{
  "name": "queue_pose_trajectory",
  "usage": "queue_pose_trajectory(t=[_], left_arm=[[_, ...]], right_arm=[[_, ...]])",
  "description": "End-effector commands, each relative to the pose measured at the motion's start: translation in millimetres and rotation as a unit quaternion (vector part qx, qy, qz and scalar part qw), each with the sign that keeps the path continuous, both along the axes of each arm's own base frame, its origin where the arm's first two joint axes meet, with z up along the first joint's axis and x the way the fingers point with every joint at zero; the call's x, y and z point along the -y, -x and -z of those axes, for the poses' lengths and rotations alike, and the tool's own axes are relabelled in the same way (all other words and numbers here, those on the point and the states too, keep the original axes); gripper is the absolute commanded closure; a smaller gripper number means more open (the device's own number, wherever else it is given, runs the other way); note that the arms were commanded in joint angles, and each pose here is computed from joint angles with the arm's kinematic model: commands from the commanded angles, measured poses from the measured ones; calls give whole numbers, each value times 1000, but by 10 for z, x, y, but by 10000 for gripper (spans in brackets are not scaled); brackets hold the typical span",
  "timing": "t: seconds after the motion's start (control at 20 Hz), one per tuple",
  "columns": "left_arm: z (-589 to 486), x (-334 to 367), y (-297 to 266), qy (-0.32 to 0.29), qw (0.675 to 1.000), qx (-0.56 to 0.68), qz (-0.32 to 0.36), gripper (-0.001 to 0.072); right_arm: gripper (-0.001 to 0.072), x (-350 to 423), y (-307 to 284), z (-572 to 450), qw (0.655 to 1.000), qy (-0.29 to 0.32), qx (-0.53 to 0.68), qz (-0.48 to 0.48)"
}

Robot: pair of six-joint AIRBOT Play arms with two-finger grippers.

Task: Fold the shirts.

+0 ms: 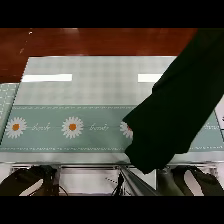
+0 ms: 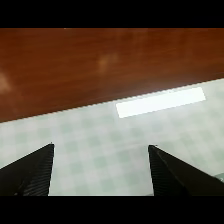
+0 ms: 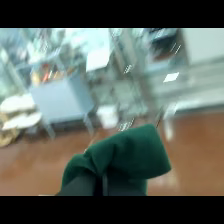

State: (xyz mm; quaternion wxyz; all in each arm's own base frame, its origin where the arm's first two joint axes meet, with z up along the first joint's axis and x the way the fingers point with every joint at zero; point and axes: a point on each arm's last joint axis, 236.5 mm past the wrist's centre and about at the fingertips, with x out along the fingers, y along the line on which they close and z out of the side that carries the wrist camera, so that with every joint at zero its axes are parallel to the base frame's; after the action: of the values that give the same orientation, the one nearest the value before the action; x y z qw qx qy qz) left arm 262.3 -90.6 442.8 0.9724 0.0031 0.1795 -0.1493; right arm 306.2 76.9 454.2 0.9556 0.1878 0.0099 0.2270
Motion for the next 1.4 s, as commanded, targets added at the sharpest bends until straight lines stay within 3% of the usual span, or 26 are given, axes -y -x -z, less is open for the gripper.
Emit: queue_pose_trajectory(t=[0.0,0.35,0.65,0.7,0.75,0.8,0.85,1.05,1.15,1.25,1.35], left_arm=[[45,-12,32,4,1000,-8,-2,13],[221,37,-45,3,999,-35,-3,13],[260,38,-52,0,999,-41,-3,13],[305,36,-50,-3,999,-49,-4,13],[368,26,-49,-7,998,-60,-6,13],[452,14,-46,-14,997,-75,-9,13],[545,10,-45,-21,996,-90,-10,13],[996,52,-139,-46,987,-151,-11,13],[1396,99,-192,-50,977,-206,-19,13],[1923,236,-170,-59,959,-275,-1,13],[2493,392,-85,-59,939,-338,24,12]], right_arm=[[690,-308,-103,380,995,16,-70,-72],[689,-2152,-370,1591,944,101,-190,-248],[686,-3979,410,3223,849,173,-302,-397],[637,-4081,467,3414,841,181,-313,-402],[471,-4104,448,3519,839,185,-319,-400],[273,-4061,352,3542,843,187,-318,-391],[220,-3957,202,3480,852,183,-314,-377],[213,-2838,-640,2717,908,143,-281,-275],[214,-1871,-898,2482,925,188,-273,-188],[215,-692,-971,2492,910,275,-304,-65],[216,468,-819,2591,863,336,-372,57]])
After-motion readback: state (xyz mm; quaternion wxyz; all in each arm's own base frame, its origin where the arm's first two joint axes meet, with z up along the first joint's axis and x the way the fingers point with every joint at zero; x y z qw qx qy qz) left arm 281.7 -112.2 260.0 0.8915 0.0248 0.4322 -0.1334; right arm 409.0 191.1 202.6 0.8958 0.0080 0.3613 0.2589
